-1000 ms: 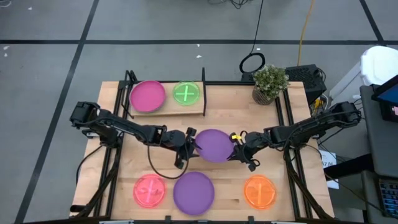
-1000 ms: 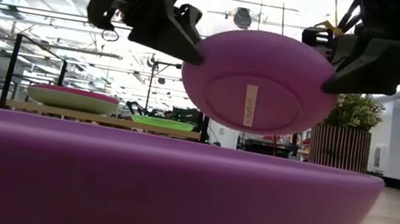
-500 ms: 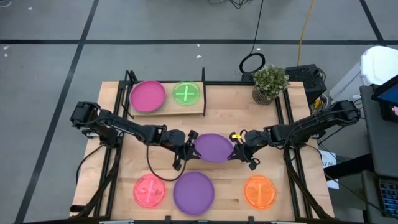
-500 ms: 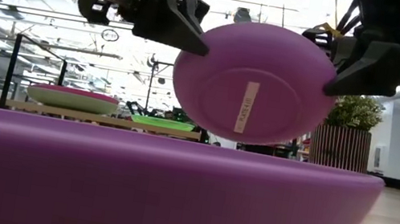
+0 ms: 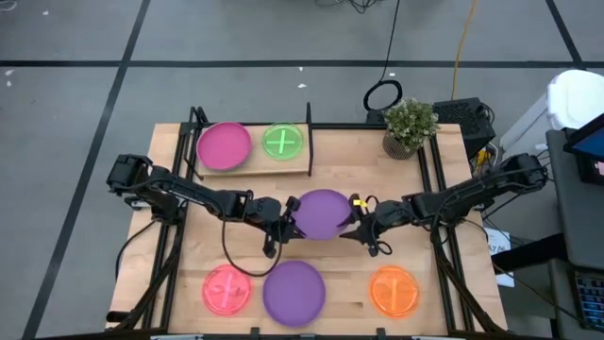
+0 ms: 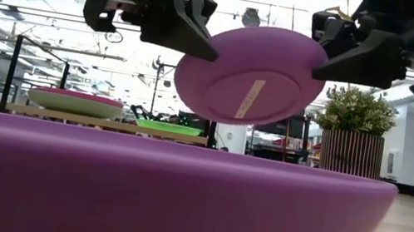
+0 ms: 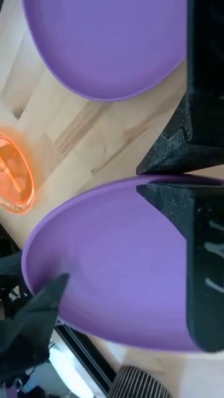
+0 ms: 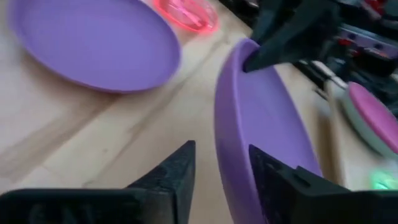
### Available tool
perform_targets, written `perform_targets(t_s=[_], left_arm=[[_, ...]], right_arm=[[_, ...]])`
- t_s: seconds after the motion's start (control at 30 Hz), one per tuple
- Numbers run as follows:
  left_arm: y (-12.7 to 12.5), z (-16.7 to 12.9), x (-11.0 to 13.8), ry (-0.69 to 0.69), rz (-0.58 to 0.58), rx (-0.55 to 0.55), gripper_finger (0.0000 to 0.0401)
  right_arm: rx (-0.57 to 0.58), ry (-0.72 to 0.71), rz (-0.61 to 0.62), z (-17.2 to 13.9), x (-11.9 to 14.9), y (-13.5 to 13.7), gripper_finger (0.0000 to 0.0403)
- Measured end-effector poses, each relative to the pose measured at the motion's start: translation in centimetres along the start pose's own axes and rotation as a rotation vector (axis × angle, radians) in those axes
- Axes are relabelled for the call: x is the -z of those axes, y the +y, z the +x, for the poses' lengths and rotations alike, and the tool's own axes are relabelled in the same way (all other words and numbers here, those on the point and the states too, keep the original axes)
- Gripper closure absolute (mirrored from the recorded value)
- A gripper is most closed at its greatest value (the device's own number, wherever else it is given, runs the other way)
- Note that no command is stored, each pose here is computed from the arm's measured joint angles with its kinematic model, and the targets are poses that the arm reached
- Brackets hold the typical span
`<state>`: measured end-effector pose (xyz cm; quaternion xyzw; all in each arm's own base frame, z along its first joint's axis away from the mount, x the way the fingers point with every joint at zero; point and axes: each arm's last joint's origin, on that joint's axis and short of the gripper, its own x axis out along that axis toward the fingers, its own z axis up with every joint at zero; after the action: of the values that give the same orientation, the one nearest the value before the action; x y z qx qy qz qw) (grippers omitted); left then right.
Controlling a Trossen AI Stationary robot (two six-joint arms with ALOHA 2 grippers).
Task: Place and stack plates onto a shelf
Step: Stack the top purple plate into the pink plate on the shelf
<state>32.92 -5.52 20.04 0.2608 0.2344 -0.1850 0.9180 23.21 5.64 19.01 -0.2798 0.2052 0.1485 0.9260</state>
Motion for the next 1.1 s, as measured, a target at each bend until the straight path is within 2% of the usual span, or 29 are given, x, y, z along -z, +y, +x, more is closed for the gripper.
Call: perform_targets(t_s=[0.27,0.47,0.7,0.97,1.1], left_arm=[[-0.4,0.0,-0.3,-0.005,0.023,0.013,0.0377],[-0.6,-0.1,-2.1,-0.033,0.036,0.026,0.0377],[-0.9,-0.4,-3.6,0.051,0.04,0.028,0.0376],[-1.2,-2.1,-6.7,0.151,-0.004,0.004,0.0376],[-1.3,-3.8,-8.5,0.187,-0.015,-0.017,0.0376]], right_arm=[[0.114,0.054,-0.013,-0.1,-0.3,0.4,0.0224],[0.235,0.096,0.006,-0.2,-0.5,0.4,0.0179],[0.243,0.036,-0.002,-1.3,-1.6,0.8,0.0123],[0.309,0.042,-0.013,-4.0,-2.5,1.5,0.0109],[0.293,0.03,0.011,-5.0,-2.7,1.8,0.0112]])
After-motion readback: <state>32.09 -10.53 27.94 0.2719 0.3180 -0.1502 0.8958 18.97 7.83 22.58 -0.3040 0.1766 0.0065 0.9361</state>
